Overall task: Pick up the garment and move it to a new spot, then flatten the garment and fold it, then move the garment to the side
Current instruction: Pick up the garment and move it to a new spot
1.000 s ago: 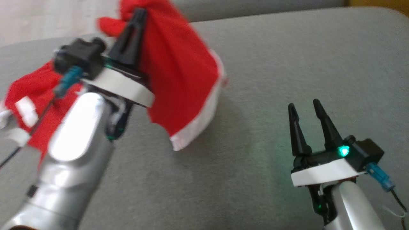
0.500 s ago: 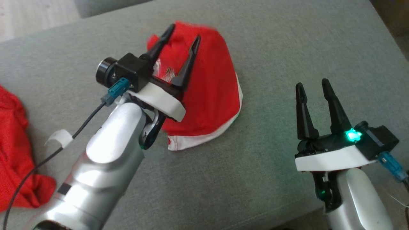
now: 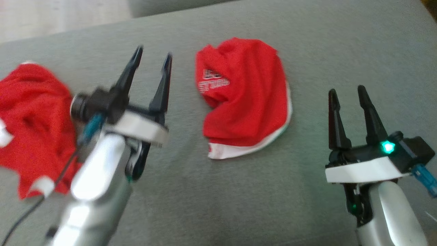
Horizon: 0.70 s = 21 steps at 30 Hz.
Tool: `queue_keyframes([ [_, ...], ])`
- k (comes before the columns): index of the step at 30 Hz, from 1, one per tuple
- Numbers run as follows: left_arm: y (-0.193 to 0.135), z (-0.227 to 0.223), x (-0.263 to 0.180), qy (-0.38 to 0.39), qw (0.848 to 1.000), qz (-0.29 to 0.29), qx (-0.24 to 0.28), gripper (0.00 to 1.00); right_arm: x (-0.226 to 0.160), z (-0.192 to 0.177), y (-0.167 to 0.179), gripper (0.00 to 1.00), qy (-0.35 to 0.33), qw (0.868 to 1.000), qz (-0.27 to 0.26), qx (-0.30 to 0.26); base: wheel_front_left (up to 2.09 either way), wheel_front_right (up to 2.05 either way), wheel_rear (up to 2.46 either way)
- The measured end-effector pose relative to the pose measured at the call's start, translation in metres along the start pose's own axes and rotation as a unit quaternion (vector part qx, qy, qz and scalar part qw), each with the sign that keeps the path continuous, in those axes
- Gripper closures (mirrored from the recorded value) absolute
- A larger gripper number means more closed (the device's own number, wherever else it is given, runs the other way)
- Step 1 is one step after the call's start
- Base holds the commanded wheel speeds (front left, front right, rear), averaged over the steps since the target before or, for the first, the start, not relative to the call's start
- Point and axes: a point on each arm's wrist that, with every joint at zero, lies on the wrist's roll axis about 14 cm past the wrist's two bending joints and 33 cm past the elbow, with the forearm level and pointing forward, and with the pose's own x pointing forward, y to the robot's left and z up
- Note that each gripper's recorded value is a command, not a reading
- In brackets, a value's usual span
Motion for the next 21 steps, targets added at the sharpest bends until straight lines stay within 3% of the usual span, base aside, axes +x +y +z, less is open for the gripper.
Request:
queue_keyframes([
  [7, 0.035, -0.006, -0.091, 0.003, 0.995, 0.101, 0.005, 0.0, -0.004, -0.017, 0.026, 0.0, 0.023, 0.999, 0.036, -0.001, 0.0, 0.0, 0.0],
  [12, 0.041, -0.01, -0.136, 0.006, 0.988, 0.152, 0.009, 0.0, -0.007, -0.016, 0.042, 0.0, 0.023, 0.998, 0.059, -0.002, 0.0, 0.0, 0.0],
  [21, 0.033, -0.012, -0.161, -0.001, 0.983, 0.182, -0.005, 0.0, -0.015, -0.015, 0.049, 0.0, 0.024, 0.997, 0.07, -0.006, 0.0, 0.0, 0.0],
])
